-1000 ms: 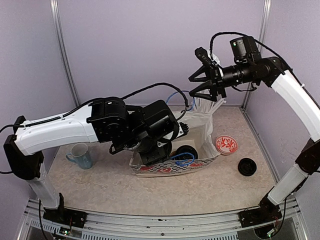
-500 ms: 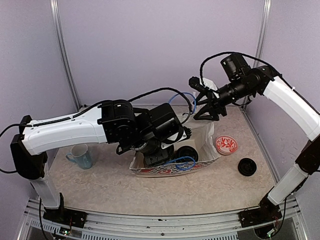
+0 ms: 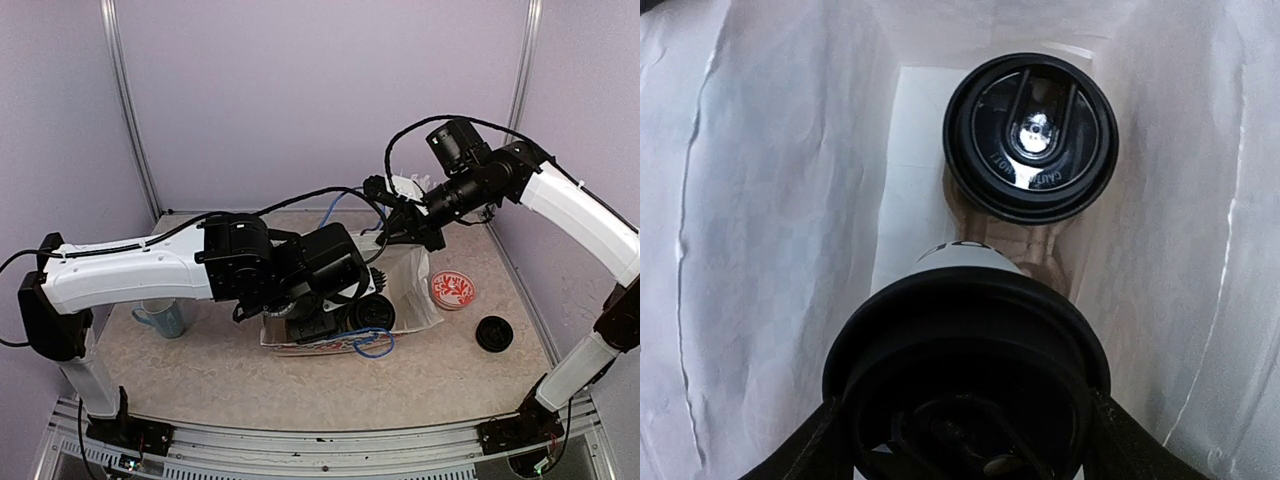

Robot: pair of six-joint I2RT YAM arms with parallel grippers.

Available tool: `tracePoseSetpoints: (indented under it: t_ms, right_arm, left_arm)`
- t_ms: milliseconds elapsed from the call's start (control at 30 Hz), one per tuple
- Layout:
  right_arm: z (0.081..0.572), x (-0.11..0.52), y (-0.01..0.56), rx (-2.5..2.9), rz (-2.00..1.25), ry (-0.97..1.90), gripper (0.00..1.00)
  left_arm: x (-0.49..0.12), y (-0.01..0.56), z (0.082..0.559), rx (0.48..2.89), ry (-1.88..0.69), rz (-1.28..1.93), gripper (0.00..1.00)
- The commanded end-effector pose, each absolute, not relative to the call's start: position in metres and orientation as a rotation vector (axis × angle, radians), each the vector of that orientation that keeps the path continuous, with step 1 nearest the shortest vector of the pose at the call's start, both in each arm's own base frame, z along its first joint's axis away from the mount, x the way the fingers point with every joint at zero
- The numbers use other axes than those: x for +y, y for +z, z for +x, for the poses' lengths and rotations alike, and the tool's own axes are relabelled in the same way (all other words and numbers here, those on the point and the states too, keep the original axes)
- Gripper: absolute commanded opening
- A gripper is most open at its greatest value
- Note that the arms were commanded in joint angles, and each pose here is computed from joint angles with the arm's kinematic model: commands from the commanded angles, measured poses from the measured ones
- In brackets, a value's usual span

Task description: Pack the takeout coffee

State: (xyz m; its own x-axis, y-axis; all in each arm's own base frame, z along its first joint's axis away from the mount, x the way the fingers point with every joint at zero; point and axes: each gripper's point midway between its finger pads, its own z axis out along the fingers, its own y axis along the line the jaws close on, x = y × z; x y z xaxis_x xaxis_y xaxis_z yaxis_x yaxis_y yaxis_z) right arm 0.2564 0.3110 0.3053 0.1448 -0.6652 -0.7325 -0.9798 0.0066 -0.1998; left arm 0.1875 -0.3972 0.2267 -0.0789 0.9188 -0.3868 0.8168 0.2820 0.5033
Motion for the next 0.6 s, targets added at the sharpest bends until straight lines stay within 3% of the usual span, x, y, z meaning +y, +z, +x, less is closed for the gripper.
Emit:
tracePoseSetpoints:
  t_ms: [0,567]
  right_arm:
    - [0.234,0.316,0.319,1.509,-1.743,0.635,0.01]
    - [0.192,0.327,0.313,1.487,-1.812,0.776,0.00]
  left_arm:
    - [-0.396,0.234,0.176,1.806,0.240,1.597,0.52]
    - [-0.369,0.208,0.157,1.771,0.498,1.627,0.51]
